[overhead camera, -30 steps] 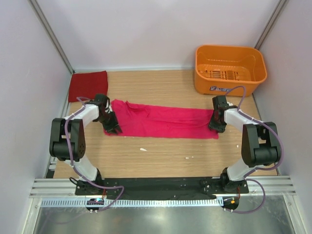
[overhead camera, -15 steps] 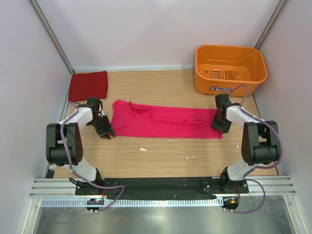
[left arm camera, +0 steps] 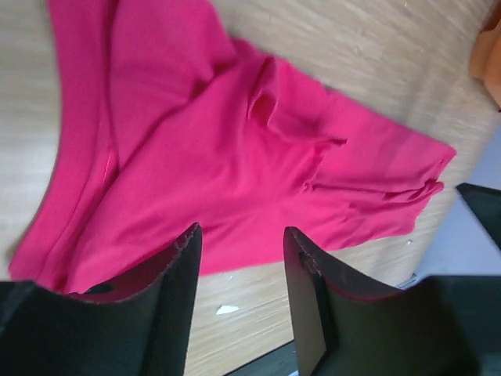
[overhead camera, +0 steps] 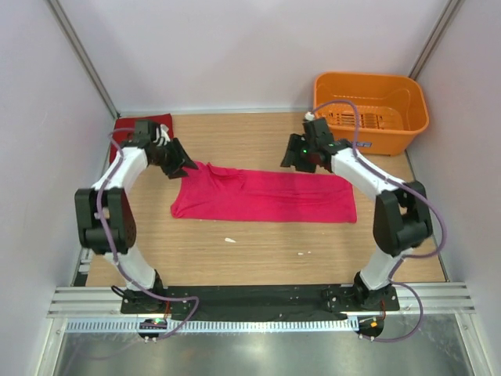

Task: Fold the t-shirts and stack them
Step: Fold the tshirt

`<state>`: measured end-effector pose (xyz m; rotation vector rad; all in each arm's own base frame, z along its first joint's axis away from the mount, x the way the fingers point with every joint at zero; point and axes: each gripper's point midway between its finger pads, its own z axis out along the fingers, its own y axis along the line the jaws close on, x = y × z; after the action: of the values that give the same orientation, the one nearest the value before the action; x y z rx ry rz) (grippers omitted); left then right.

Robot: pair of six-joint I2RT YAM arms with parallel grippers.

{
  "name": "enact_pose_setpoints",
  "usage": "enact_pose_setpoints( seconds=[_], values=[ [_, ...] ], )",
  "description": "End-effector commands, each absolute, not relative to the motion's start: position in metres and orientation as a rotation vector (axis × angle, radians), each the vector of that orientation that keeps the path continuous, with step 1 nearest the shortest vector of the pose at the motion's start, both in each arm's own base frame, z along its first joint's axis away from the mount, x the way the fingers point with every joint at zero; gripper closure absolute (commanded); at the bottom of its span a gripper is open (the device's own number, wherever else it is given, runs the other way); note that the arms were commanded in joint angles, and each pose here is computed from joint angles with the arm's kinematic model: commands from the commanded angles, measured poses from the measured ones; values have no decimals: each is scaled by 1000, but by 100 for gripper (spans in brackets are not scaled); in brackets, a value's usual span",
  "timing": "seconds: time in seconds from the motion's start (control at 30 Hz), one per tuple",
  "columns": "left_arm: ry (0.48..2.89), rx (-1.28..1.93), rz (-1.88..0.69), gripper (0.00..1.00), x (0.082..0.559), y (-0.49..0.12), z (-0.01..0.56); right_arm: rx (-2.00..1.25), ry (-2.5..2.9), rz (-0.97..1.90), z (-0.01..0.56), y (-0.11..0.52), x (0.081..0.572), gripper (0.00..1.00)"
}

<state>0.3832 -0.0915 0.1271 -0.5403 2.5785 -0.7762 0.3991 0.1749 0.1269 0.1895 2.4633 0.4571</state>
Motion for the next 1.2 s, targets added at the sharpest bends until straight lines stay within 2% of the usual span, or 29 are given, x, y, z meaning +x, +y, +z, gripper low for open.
enact_pose_setpoints(
  seconds=[0.0, 0.07, 0.1, 0.2, 0.33, 0.5, 1.03, 1.17],
  values=[
    [2502, -518, -938, 53, 428, -108, 135, 117, 2405, 774, 142, 246, 421, 40],
    [2498, -529, -951, 54, 440, -110, 133, 77, 2422, 866, 130, 277, 425, 39],
    [2500, -538, -961, 49, 449, -111, 128, 62, 2405, 896, 134, 287, 431, 38],
    [2470, -544, -1042, 45, 464, -118, 131, 49, 2388, 1043, 125, 316, 440, 34],
    [2513, -516, -1080, 44, 471, -139, 113, 19, 2414, 1099, 111, 342, 443, 34],
    [2531, -522, -1073, 51, 479, -144, 101, -12, 2453, 1115, 92, 357, 444, 37],
    [2595, -511, -992, 59, 481, -146, 86, -82, 2508, 1159, 69, 370, 431, 48],
    [2614, -509, -965, 68, 481, -143, 84, -90, 2511, 1168, 68, 371, 430, 51]
  ],
)
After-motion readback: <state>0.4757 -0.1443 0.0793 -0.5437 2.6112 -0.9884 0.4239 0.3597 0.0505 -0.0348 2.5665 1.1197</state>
